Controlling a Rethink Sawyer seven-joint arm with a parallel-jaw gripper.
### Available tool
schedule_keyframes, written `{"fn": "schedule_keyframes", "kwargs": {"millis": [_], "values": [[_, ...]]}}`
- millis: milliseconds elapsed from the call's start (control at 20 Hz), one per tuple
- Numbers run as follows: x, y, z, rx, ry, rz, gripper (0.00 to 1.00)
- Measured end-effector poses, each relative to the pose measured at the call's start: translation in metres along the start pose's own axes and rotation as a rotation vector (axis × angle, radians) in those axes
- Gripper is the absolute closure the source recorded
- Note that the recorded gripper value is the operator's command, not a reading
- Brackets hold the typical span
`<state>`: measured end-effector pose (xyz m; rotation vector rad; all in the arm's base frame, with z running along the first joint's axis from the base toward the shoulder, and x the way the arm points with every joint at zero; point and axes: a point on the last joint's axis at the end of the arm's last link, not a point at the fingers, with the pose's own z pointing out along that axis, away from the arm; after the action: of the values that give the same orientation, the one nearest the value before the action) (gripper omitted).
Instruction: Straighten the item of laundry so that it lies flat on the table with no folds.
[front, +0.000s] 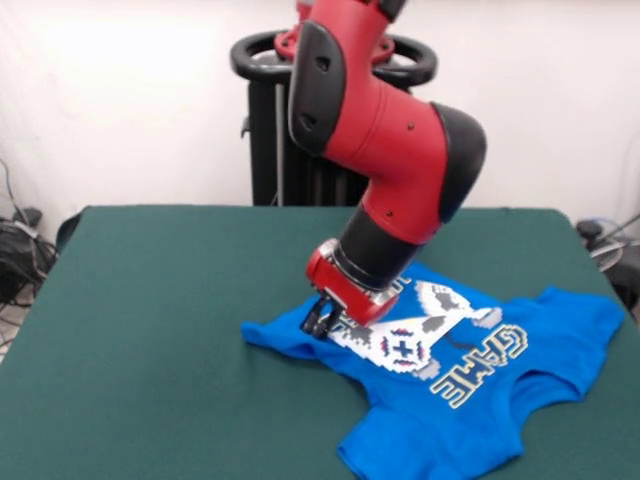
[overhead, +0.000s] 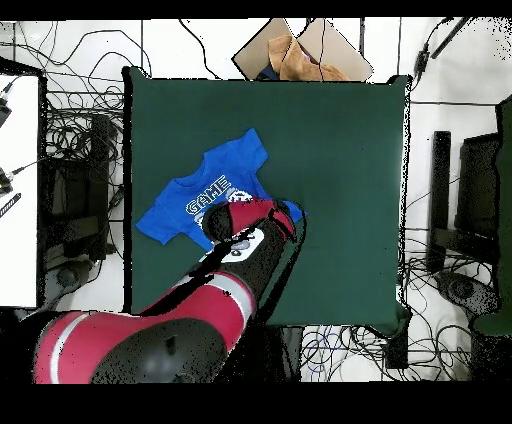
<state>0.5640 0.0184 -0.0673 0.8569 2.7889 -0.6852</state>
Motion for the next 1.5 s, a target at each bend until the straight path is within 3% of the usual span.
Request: {"fn": "schedule_keyframes", "kwargs": {"millis": [550, 1300, 1500], "values": [[-0.005, -0.038, 0.025, 0.085, -0.047, -0.006, 1.00], [-0.009, -0.048, 0.033, 0.082, -0.090, -0.006, 1.00], [-0.010, -0.058, 0.039, 0.107, -0.124, -0.022, 1.00]]}}
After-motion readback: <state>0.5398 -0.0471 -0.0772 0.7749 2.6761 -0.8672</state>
